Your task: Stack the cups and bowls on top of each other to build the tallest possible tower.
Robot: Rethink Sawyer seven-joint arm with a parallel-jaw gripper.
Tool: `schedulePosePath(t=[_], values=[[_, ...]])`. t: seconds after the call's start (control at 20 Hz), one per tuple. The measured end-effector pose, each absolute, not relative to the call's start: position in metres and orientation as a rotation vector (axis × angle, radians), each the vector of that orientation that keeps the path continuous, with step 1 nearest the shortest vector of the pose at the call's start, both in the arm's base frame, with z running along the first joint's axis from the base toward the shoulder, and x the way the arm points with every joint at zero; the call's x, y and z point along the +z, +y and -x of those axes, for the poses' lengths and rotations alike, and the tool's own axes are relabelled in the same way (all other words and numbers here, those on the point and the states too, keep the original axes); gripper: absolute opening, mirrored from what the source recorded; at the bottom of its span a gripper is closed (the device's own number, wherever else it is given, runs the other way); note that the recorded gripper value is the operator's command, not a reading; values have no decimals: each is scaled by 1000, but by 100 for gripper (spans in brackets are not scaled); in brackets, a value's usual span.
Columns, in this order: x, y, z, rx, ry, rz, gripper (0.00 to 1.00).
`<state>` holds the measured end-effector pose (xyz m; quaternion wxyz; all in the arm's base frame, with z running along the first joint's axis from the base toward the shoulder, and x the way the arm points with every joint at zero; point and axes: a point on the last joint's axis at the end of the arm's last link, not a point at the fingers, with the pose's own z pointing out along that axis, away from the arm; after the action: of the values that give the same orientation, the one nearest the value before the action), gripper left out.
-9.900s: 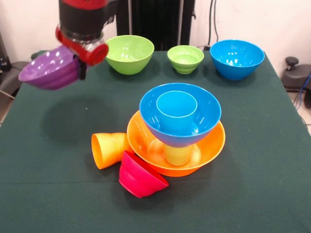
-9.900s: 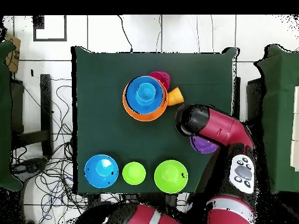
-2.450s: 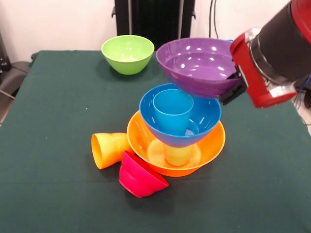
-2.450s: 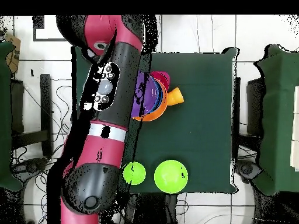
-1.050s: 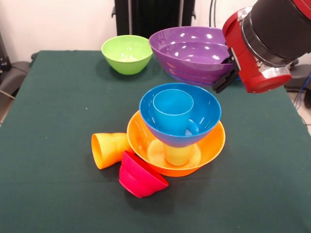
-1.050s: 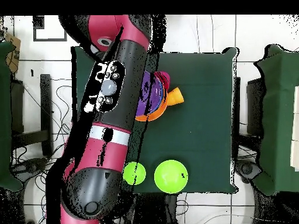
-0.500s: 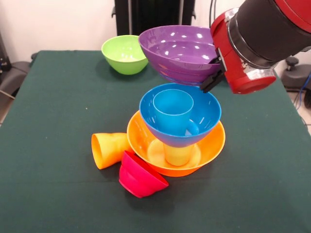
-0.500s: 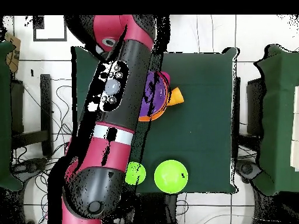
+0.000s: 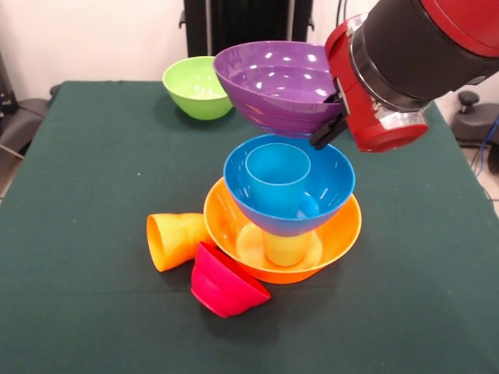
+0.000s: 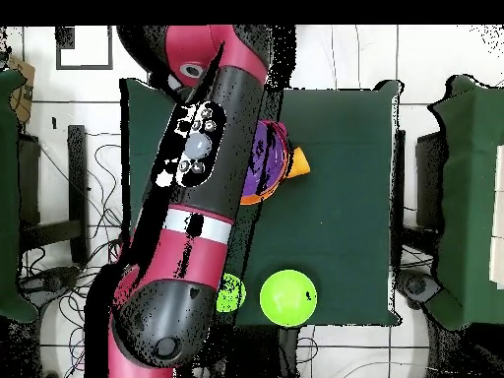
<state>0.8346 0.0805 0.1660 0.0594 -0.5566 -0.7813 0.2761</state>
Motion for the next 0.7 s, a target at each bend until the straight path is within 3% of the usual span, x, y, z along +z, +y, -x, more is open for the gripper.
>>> schedulePosePath(t=[0.7], values=[[140, 49, -837, 845, -2331, 1684, 0]])
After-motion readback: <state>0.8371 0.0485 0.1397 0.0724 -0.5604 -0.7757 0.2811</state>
